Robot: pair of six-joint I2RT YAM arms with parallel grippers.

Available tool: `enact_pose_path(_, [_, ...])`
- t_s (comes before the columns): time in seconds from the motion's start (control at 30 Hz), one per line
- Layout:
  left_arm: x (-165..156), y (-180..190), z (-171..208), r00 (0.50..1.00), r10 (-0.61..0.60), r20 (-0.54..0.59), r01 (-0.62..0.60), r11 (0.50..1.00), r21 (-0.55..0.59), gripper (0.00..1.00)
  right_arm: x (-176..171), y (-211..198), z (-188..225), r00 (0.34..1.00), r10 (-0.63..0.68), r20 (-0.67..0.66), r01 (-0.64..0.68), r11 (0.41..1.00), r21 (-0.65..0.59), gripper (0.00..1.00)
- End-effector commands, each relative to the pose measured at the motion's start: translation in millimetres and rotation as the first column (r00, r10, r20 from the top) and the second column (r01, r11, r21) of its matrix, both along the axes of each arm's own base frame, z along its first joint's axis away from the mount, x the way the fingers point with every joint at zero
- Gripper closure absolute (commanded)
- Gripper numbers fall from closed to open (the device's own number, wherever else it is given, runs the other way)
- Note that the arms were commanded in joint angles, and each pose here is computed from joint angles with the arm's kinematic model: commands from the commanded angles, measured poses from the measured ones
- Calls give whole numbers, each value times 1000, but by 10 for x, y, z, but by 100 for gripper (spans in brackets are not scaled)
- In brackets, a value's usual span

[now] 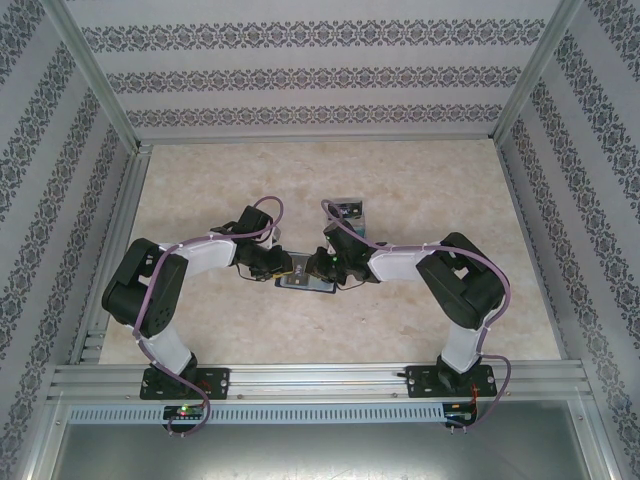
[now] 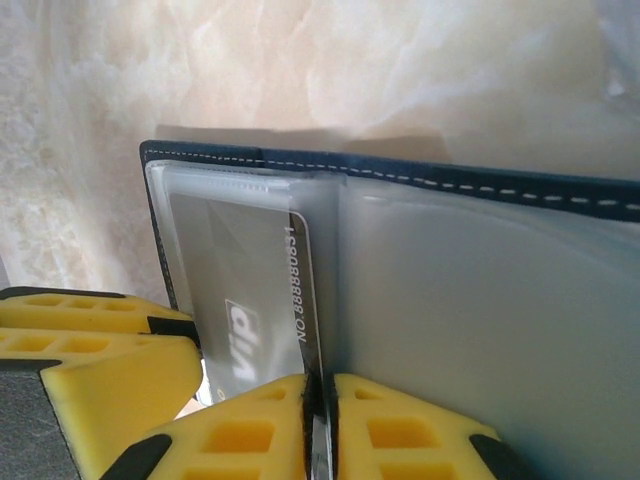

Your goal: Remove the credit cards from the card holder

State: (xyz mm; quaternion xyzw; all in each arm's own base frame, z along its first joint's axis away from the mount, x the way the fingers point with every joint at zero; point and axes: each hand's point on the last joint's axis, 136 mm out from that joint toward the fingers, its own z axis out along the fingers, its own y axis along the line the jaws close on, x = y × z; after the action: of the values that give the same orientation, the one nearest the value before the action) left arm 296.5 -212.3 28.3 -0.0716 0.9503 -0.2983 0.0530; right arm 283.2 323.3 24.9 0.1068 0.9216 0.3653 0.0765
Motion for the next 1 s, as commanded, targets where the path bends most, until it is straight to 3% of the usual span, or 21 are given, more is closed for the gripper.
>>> enact_pose_path(0.0, [-112, 63, -147, 999, 4, -54, -2, 1000, 27, 76, 3, -13, -60, 1000, -9, -14, 10, 1000, 26, 90])
enact_pose_path(0.07, [-119, 65, -152, 998, 5, -58, -3, 1000, 29, 76, 2, -40, -50, 1000, -16, -11, 17, 999, 34, 100])
enact_pose_path(0.63, [-155, 145, -263, 995, 31, -98, -23, 997, 78, 78, -54, -406, -73, 998, -62, -8, 62, 997, 35, 100])
enact_pose_path(0.77, [-151, 134, -255, 995, 26, -97, -19, 997, 72, 79, -17, -318, -43, 999, -50, 2, 49, 997, 67, 83])
enact_pose_path(0.97, [-167, 126, -267, 994, 21, -105, -14, 997, 70, 83, 41, -173, -46, 1000, -27, -2, 27, 995, 100, 81])
